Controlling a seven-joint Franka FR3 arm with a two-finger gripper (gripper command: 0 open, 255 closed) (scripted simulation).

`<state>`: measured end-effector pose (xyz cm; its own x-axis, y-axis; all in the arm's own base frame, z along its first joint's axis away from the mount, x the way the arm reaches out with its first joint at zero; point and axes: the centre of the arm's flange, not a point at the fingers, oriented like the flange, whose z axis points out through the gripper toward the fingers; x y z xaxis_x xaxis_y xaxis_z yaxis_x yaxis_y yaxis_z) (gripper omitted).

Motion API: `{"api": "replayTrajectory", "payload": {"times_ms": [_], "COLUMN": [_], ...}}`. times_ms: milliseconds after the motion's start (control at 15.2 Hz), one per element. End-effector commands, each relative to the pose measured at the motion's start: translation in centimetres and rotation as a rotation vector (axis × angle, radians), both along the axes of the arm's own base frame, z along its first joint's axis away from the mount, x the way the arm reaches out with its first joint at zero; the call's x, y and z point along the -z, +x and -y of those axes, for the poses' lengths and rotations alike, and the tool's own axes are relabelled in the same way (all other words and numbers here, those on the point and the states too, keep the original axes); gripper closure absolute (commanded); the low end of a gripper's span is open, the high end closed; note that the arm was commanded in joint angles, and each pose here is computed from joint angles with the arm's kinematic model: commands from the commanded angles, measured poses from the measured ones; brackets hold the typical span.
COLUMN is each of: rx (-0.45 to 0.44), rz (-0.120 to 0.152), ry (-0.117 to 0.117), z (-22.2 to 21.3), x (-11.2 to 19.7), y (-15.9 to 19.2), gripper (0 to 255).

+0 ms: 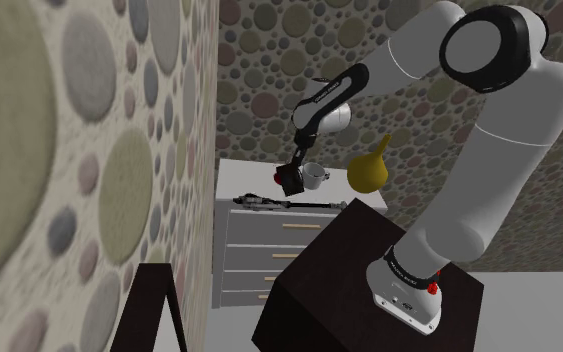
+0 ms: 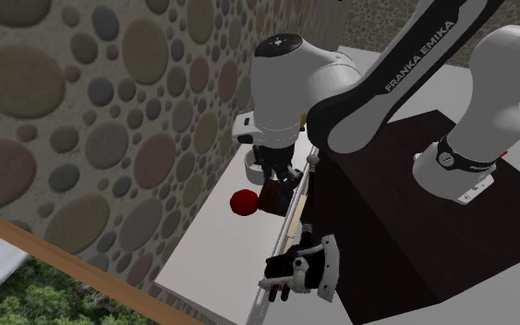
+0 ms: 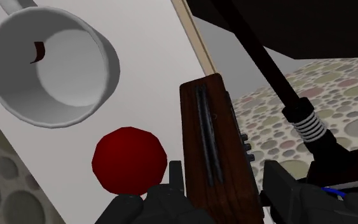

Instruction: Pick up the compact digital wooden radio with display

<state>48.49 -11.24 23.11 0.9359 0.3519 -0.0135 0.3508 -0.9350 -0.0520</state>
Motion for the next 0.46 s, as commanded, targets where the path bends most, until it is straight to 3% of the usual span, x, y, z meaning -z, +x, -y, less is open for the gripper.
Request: {"api": "replayTrajectory", "payload": {"times_ms": [0, 396], "rx": [0.0, 0.0], "rz": [0.0, 0.0], "ry": [0.0, 0.0], "z": [0.1, 0.1], "x": [-1.2, -3.3], "y": [0.1, 0.1], "gripper": [255, 255]}}
